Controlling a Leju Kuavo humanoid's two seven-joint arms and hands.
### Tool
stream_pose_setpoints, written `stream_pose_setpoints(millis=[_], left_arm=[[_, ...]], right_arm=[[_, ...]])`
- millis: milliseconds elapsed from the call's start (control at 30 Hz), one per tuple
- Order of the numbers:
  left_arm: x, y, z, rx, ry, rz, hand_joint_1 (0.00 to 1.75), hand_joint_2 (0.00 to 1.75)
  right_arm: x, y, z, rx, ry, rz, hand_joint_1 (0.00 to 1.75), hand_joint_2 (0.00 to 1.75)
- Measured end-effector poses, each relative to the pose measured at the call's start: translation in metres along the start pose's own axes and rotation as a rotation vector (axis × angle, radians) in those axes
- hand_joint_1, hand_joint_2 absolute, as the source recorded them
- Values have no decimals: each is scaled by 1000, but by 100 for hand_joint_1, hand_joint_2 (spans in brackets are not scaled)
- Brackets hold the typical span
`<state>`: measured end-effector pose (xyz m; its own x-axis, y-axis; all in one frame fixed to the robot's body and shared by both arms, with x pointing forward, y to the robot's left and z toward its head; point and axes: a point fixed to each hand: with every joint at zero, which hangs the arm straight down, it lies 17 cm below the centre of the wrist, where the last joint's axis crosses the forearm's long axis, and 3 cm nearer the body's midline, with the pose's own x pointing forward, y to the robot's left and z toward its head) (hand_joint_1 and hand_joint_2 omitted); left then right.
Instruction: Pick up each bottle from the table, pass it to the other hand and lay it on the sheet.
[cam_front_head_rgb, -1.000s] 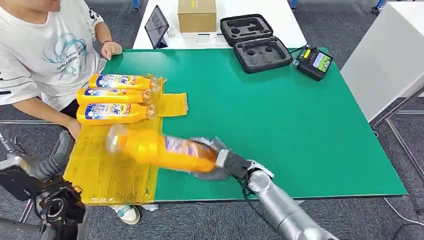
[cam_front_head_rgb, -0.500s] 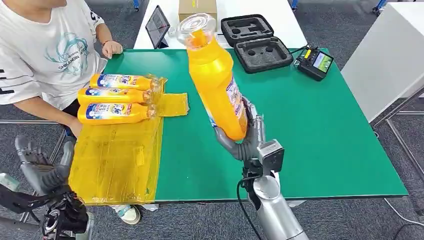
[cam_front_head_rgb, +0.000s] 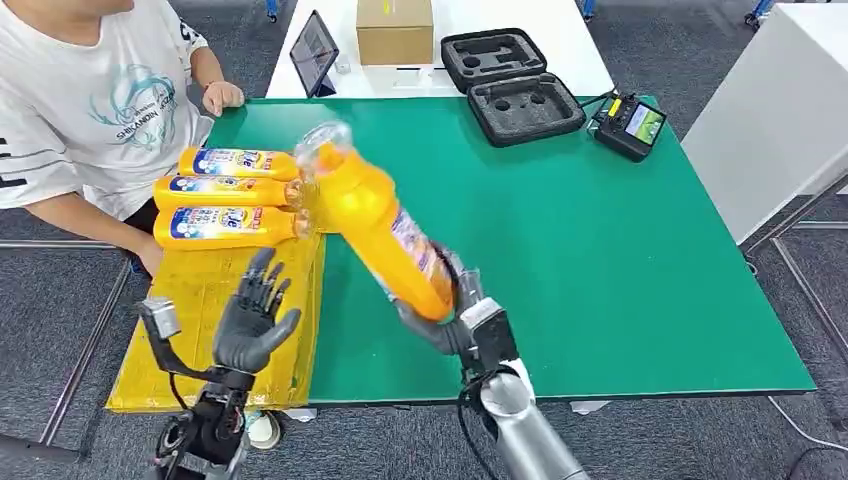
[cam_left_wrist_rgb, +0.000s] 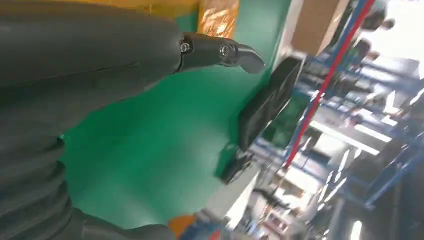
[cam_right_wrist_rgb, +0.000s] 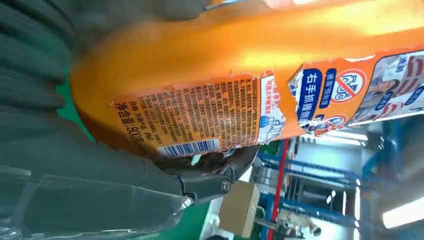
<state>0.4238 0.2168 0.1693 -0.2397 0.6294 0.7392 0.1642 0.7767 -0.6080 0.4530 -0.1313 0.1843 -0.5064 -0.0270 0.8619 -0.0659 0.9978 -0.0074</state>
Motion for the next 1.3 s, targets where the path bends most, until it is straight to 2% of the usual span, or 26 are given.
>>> stream_pose_setpoints(millis=[500,933,1133,1300], left_arm=[[-19,-17,3,-65,60,7,0,175],[-36,-32,-10,-120,114,42,0,175],[-40,-31,-9,-137,145,68,0,175],[-43,-34,-8,-145,157,71,0,175]], right_arm=[[-20,23,12,66,57,-5,175,175],[-39,96,34,248,120,0,175,175],[-56,143,58,382,176,38,175,175],[-63,162,72,435,210,40,175,175]])
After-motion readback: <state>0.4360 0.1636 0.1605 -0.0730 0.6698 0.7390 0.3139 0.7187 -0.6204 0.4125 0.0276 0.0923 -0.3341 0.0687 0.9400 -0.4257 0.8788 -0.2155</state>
